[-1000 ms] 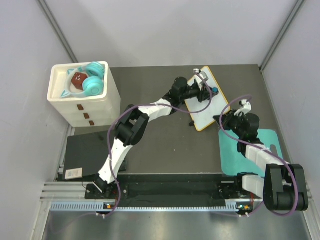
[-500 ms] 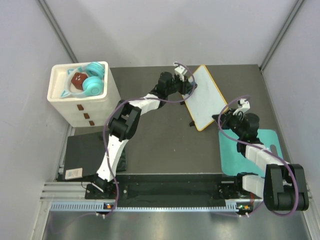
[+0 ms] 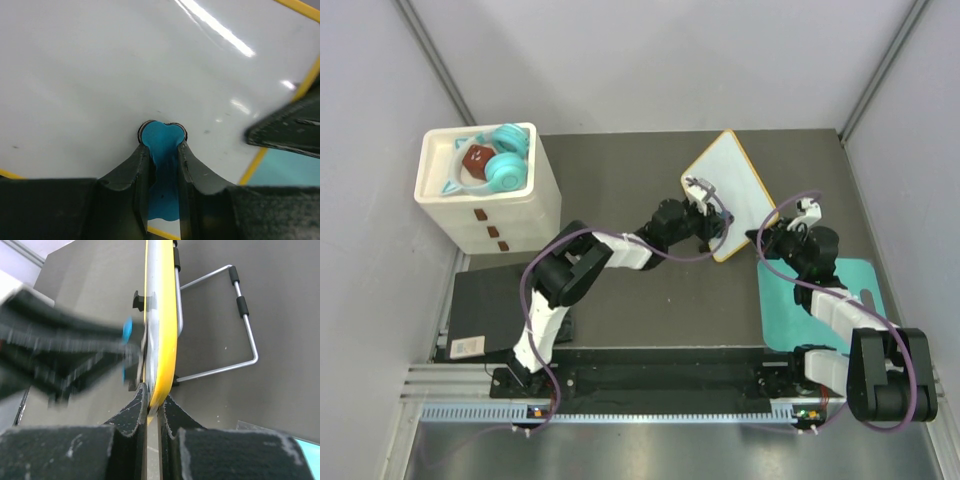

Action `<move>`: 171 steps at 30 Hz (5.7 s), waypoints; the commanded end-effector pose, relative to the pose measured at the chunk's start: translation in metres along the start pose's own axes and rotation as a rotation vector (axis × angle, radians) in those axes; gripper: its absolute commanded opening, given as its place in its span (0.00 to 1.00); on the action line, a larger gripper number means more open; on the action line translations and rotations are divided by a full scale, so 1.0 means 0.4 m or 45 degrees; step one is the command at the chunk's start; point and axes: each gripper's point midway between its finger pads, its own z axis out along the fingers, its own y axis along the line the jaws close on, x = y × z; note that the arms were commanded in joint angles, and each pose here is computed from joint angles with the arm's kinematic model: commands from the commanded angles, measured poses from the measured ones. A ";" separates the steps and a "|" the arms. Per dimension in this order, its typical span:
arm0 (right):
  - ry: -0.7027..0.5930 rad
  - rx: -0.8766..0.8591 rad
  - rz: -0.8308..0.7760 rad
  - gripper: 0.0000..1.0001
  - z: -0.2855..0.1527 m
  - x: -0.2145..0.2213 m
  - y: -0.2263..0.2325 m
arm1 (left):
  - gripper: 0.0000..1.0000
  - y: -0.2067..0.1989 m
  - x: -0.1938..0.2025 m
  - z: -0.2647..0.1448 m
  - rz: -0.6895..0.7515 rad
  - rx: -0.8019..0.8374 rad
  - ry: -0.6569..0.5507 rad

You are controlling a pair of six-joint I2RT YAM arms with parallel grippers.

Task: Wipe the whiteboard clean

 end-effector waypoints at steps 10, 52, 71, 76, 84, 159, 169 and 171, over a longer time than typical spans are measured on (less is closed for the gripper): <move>-0.060 -0.086 -0.179 0.00 -0.002 -0.039 0.039 | 0.00 -0.104 0.236 -0.087 -0.123 -0.084 0.064; -0.058 -0.090 -0.171 0.00 -0.001 -0.037 0.039 | 0.00 -0.143 -0.026 0.030 -0.379 0.264 -0.363; -0.013 -0.063 -0.115 0.00 0.018 -0.026 0.024 | 0.00 -0.312 0.054 0.014 -0.344 0.429 -0.078; -0.013 -0.052 -0.117 0.00 0.016 -0.027 0.021 | 0.00 -0.234 -0.014 -0.025 -0.272 0.212 -0.252; 0.078 -0.010 -0.056 0.00 0.037 -0.001 -0.001 | 0.00 -0.095 -0.152 -0.167 -0.003 -0.243 -0.421; 0.187 0.201 0.096 0.87 -0.152 0.093 0.005 | 0.00 0.105 0.016 -0.381 -0.171 -0.924 0.295; 0.130 0.244 0.089 0.99 -0.163 0.081 -0.006 | 0.99 0.141 0.027 -0.393 -0.346 -0.769 0.312; 0.125 0.255 0.091 0.99 -0.166 0.080 -0.009 | 0.99 0.138 0.009 -0.402 -0.317 -0.761 0.295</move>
